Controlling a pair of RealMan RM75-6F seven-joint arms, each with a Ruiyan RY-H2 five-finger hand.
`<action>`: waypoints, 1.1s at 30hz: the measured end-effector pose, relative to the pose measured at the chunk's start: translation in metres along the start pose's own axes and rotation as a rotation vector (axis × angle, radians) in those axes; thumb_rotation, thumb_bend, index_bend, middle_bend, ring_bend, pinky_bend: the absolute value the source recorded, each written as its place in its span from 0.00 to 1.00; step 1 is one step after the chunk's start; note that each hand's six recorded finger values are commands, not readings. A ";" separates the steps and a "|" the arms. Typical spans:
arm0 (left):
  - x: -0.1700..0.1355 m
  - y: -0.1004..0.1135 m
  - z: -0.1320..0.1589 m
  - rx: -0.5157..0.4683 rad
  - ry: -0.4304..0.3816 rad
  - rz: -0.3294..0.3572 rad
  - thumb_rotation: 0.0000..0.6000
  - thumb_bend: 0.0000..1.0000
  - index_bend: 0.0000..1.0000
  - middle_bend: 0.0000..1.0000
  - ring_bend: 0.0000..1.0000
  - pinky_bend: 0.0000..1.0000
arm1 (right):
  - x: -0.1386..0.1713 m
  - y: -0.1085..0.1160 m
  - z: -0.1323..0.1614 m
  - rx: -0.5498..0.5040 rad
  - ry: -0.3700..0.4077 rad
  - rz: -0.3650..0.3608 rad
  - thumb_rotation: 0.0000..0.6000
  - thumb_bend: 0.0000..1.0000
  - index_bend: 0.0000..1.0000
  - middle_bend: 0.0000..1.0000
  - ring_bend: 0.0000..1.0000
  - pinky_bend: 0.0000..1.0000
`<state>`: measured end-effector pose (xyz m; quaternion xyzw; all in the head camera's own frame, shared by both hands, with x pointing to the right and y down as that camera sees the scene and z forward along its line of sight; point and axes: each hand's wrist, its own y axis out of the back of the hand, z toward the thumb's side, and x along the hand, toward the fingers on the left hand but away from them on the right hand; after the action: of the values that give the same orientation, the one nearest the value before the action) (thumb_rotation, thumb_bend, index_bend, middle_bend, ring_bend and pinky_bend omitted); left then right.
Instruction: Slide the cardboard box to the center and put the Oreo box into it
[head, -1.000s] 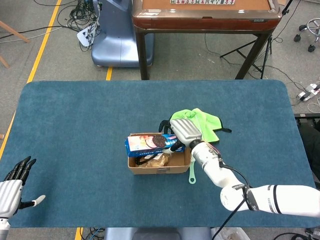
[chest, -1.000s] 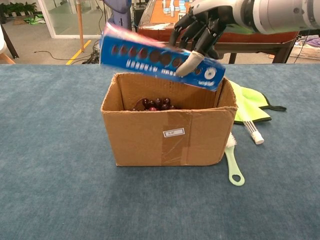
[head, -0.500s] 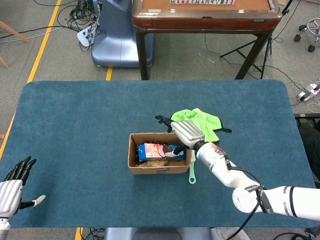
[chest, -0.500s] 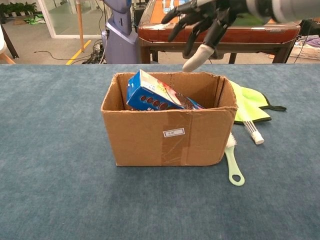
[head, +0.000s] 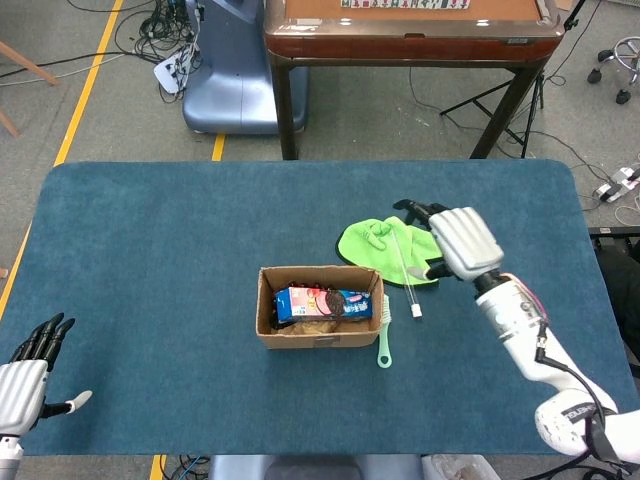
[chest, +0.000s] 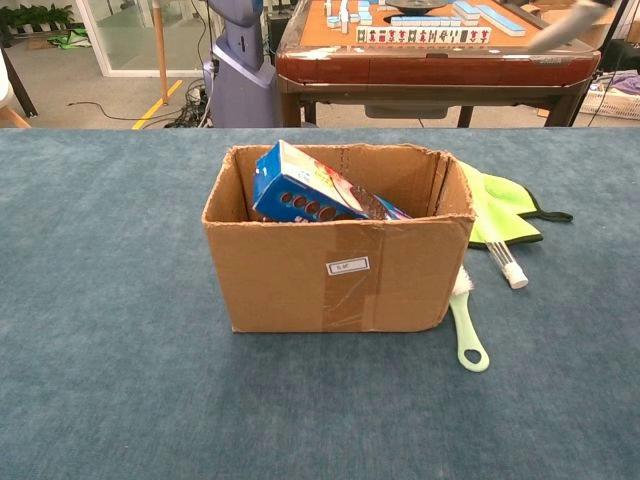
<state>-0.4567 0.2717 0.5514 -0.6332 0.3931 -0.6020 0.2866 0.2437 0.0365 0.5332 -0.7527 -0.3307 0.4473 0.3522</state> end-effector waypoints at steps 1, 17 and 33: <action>0.000 0.000 0.000 0.001 0.000 -0.001 1.00 0.02 0.00 0.02 0.02 0.14 | 0.002 0.001 -0.009 0.007 -0.015 -0.007 1.00 0.00 0.26 0.44 0.43 0.63; 0.001 -0.002 -0.002 0.003 0.011 -0.004 1.00 0.02 0.00 0.02 0.02 0.14 | 0.001 -0.034 -0.096 0.403 -0.060 -0.016 1.00 0.00 0.35 0.38 0.34 0.49; 0.001 -0.001 -0.007 0.003 0.038 -0.001 1.00 0.02 0.00 0.02 0.02 0.14 | -0.017 -0.114 -0.103 0.753 0.177 0.085 1.00 0.00 0.35 0.33 0.25 0.38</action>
<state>-0.4638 0.2723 0.5540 -0.6213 0.3971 -0.6148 0.2797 0.3100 0.0595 0.6710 -0.6196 -0.0799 0.4848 0.6121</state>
